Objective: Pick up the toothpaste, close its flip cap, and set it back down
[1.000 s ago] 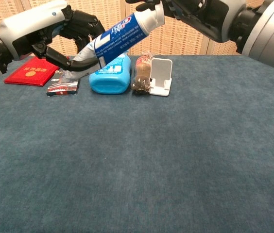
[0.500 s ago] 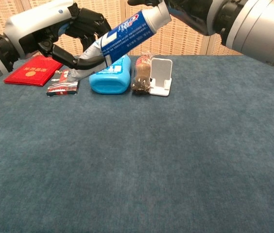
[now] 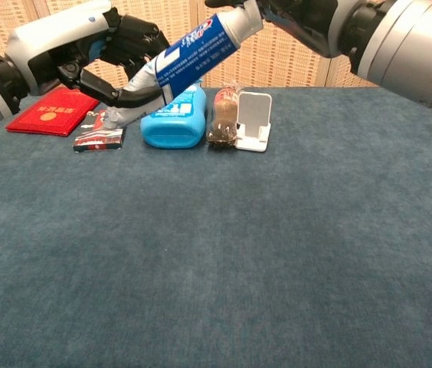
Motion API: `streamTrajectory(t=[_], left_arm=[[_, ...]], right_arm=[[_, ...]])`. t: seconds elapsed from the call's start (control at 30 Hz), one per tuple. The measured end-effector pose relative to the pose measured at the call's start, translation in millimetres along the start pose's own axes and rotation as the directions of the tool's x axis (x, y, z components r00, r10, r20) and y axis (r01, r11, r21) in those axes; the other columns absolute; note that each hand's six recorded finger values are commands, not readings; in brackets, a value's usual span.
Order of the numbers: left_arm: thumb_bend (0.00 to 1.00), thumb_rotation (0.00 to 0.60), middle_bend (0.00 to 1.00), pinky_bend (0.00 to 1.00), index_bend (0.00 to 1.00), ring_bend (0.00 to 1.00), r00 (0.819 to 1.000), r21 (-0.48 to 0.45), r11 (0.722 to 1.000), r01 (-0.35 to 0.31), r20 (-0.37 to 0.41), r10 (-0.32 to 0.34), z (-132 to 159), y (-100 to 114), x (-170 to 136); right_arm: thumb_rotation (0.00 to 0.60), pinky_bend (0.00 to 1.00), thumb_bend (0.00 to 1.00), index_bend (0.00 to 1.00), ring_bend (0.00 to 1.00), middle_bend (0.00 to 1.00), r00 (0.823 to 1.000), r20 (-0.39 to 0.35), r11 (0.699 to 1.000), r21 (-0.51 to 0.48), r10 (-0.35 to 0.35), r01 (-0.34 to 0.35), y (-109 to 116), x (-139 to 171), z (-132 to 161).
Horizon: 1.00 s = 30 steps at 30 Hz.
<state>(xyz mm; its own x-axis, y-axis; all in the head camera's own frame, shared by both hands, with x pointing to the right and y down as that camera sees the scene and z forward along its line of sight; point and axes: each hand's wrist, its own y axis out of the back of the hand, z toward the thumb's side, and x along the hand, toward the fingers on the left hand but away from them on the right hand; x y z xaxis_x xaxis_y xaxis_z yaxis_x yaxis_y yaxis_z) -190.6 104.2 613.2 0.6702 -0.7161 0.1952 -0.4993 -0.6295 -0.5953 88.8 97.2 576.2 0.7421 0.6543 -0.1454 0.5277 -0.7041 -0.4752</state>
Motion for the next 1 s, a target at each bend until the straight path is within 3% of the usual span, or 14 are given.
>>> streamTrajectory(t=[1.0], left_arm=[[0.62, 0.600, 0.86, 0.58, 0.76, 0.79, 0.999, 0.023, 1.000, 0.017, -0.030, -0.016, -4, 5, 1]], right_arm=[[0.067, 0.00, 0.00, 0.00, 0.00, 0.00, 1.000, 0.006, 0.992, 0.121, 0.023, -0.023, -16, -13, -4]])
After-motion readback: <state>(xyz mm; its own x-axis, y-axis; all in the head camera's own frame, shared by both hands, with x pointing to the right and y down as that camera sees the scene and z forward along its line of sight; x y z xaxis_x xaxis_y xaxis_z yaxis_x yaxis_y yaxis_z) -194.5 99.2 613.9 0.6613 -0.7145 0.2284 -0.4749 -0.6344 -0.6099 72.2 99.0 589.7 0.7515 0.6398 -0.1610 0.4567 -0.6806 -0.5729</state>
